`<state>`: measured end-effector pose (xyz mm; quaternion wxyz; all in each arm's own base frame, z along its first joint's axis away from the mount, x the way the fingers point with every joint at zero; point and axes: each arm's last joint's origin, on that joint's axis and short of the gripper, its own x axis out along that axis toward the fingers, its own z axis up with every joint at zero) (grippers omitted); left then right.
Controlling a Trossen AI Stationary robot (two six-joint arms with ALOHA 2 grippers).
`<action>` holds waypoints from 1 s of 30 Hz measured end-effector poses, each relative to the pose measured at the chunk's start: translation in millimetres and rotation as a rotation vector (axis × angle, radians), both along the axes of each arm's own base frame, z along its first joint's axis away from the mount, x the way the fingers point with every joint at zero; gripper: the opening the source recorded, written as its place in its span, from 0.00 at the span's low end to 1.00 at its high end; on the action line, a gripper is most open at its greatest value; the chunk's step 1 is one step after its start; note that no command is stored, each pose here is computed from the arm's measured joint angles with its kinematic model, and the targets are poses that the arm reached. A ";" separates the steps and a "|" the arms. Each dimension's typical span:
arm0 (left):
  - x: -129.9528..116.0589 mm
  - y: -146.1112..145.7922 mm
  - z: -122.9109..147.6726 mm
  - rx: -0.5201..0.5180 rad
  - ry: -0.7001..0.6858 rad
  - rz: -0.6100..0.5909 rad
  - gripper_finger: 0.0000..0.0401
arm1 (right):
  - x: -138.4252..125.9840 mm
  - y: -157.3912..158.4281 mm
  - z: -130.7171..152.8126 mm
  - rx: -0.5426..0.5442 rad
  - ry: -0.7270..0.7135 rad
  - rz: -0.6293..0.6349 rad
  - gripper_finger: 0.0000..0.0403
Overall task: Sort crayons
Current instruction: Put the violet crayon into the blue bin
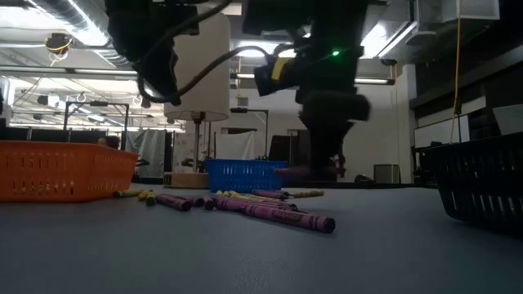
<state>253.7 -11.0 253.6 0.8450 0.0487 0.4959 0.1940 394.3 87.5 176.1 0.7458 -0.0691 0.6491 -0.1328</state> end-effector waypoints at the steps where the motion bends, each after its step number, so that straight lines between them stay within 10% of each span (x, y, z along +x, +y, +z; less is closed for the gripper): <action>1: 0.1 2.6 -0.1 0.001 0.002 0.005 0.30 | 1.7 -6.4 1.9 -0.020 0.002 0.006 0.03; 10: 0.4 16.8 -0.5 -0.041 0.006 0.042 0.30 | 12.4 -76.3 8.6 -0.244 0.068 0.093 0.04; 30: 0.2 18.3 -0.6 -0.043 0.007 0.049 0.30 | 21.6 -157.4 11.1 -0.197 0.029 0.164 0.04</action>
